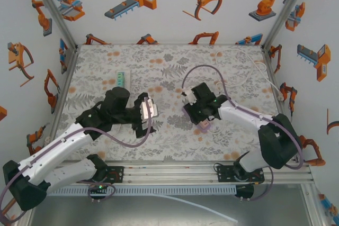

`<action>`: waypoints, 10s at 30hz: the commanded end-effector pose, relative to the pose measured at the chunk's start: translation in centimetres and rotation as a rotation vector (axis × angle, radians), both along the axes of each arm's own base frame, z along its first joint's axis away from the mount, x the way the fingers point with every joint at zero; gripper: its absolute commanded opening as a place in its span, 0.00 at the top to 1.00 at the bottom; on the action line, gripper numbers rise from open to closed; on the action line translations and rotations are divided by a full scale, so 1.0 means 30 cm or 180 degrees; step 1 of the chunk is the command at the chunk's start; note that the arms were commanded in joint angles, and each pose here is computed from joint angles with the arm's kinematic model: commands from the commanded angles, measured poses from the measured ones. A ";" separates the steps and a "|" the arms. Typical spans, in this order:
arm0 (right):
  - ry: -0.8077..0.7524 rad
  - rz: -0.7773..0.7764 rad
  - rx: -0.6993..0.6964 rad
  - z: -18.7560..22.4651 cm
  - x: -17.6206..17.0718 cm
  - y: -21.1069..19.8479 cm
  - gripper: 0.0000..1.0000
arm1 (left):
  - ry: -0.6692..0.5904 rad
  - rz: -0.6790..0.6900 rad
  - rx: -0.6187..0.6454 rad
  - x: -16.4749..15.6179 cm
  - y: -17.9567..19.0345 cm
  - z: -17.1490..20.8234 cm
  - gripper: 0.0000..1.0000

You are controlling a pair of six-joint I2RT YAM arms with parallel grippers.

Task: Pull the plug off the socket

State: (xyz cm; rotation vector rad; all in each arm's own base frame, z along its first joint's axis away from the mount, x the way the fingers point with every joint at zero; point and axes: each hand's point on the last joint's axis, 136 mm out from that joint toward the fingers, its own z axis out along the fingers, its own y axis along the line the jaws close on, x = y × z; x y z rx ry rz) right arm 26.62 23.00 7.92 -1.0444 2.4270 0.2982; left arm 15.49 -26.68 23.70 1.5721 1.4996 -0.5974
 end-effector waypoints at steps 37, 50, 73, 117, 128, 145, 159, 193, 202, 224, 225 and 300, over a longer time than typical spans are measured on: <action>-0.0239 0.2446 0.0190 0.094 -0.376 0.340 0.34 | 0.0060 0.0100 0.0381 -0.091 0.112 -0.122 0.03; -0.1354 0.2520 0.0559 0.260 -0.421 0.090 0.35 | 0.1754 0.2608 -0.0660 0.217 0.088 -0.133 0.03; -0.0938 0.2625 0.0698 0.065 -0.437 0.126 0.69 | 0.3001 0.2592 -0.0110 0.156 -0.070 -0.559 0.46; -0.1037 0.2430 0.1237 0.197 -0.392 0.156 0.92 | 0.2398 0.3512 0.1769 -0.014 0.191 -0.917 0.55; -0.1090 0.2381 0.1306 0.225 -0.390 0.127 0.95 | 0.2380 0.3622 0.1854 -0.024 0.227 -0.926 0.56; -0.1203 0.2306 0.1452 0.277 -0.385 0.097 1.00 | 0.2334 0.3769 0.1947 -0.031 0.267 -0.929 0.56; -0.1297 0.1497 0.1645 0.399 -0.299 0.067 1.00 | 0.2689 0.3625 0.0985 0.054 0.172 -0.717 0.50; 0.0542 -0.4168 0.2679 0.078 -0.061 -0.618 1.00 | 0.1954 0.1275 -0.0946 0.004 -0.045 0.004 0.31; 0.0750 -0.4388 0.2410 -0.106 -0.122 -0.634 0.80 | 0.1918 0.1528 -0.0831 0.038 -0.027 -0.052 0.29; 0.0288 -0.4220 0.2275 0.030 -0.118 -0.672 0.40 | 0.1980 0.2445 -0.0629 0.139 0.051 -0.182 0.28; 0.0188 -0.4044 0.2277 0.074 -0.103 -0.662 0.40 | 0.1997 0.2553 -0.0615 0.151 0.060 -0.194 0.28; -0.0762 0.2347 0.1498 0.159 -0.418 0.327 0.83 | 0.3254 0.3006 0.0799 0.042 0.016 -0.768 0.47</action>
